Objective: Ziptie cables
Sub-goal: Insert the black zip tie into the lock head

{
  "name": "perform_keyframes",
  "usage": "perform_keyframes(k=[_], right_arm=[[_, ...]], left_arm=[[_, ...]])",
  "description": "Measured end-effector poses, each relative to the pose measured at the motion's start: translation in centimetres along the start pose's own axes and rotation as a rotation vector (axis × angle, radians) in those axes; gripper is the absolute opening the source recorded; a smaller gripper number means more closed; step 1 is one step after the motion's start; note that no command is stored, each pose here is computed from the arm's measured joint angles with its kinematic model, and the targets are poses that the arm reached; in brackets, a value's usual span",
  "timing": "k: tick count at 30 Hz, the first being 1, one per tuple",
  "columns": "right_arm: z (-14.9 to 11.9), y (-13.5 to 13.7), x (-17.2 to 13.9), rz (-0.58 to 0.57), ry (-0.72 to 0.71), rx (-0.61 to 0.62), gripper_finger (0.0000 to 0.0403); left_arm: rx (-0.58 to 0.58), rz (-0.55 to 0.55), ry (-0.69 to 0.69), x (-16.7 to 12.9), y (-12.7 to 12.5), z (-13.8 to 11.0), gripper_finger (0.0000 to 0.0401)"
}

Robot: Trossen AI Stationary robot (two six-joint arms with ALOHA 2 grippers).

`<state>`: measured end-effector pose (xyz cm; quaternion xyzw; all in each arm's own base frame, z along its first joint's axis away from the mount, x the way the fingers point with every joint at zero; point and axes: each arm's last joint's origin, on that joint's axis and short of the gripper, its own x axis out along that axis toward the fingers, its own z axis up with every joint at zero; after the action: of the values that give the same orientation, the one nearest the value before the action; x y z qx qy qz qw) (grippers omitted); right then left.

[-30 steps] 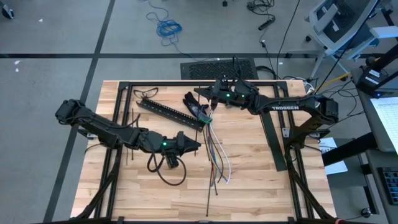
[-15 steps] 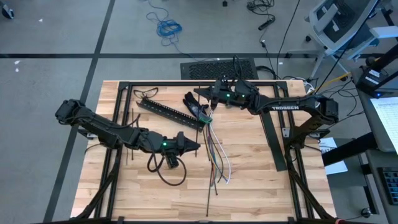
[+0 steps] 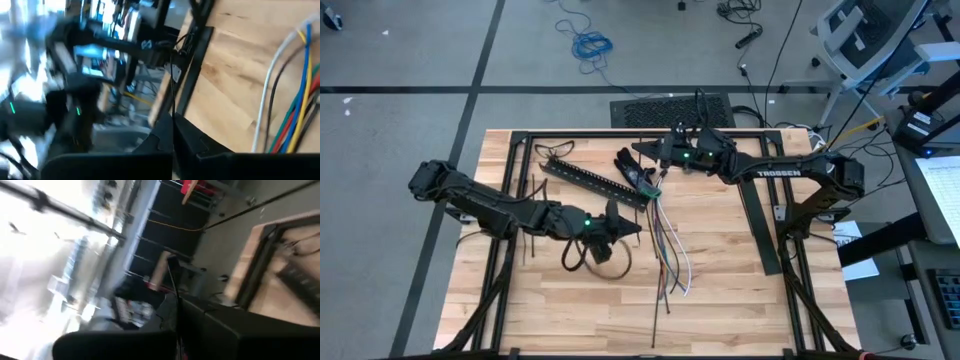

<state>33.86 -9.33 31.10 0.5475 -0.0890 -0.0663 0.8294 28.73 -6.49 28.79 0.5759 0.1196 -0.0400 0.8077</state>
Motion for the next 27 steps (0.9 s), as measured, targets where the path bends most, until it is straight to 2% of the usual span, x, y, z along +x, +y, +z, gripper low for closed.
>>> perform_keyframes(k=[4, 9, 12, 17, 23, 27], right_arm=[[-0.2, -0.1, 0.0, 0.008, 0.053, -0.194, 0.0], [-0.4, 0.3, 0.0, 0.087, 0.113, -0.363, 0.0], [-0.6, 0.5, -0.1, 0.116, 0.131, -0.44, 0.0], [-0.6, 1.5, -0.5, 0.17, 0.119, -0.604, 0.0], [-0.3, 2.9, -1.6, 0.214, 0.103, -0.87, 0.0], [-0.3, 3.1, -2.4, 0.173, 0.154, -0.976, 0.0]], left_arm=[[-0.29, 0.045, 0.021, 0.3, 0.7, -1.0, 0.0002], [-0.735, 0.149, -0.025, 0.6, 2.2, -2.1, 0.0001], [-0.979, 0.142, -0.074, 0.8, 2.7, -2.7, 0.0001], [-1.262, 0.025, -0.17, 0.9, 2.8, -3.1, 0.0001], [-1.486, 0.051, -0.196, 0.1, 3.9, -3.8, 0.0], [-1.614, 0.102, -0.263, -1.0, 5.3, -4.2, 0.0]])
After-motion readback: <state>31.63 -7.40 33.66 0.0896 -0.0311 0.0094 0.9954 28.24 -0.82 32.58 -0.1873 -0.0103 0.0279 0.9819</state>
